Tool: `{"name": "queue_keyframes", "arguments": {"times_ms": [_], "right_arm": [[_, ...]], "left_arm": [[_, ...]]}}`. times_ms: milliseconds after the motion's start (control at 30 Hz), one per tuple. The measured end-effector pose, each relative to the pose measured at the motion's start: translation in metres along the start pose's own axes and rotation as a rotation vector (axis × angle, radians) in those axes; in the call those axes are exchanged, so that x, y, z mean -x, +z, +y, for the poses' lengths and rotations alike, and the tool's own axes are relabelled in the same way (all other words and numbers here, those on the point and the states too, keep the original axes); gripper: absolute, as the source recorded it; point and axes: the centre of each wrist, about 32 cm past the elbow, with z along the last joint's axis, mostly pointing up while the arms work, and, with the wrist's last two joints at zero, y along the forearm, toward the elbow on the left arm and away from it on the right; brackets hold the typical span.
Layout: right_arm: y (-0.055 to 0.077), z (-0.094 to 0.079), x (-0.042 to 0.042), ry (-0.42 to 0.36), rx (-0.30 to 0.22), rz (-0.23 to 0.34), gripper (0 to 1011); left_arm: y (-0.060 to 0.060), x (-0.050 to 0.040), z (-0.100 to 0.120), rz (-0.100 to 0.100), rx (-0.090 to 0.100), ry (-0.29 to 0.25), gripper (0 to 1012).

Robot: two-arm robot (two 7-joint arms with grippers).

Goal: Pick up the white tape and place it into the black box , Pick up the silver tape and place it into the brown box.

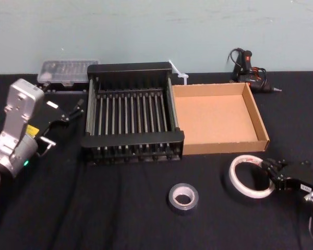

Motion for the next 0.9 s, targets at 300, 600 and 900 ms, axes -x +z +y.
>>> {"name": "queue_keyframes", "arguments": {"times_ms": [300, 600, 900], "right_arm": [[0.016, 0.002, -0.0021, -0.021, -0.034, -0.004, 91], [0.030, 0.013, -0.0060, -0.051, -0.057, -0.017, 92], [0.047, 0.033, -0.0081, -0.064, -0.073, -0.048, 92]], "left_arm": [[0.000, 0.0000, 0.000, 0.000, 0.000, 0.000, 1001], [0.000, 0.0000, 0.000, 0.000, 0.000, 0.000, 1001], [0.000, 0.0000, 0.000, 0.000, 0.000, 0.000, 1001]]}}
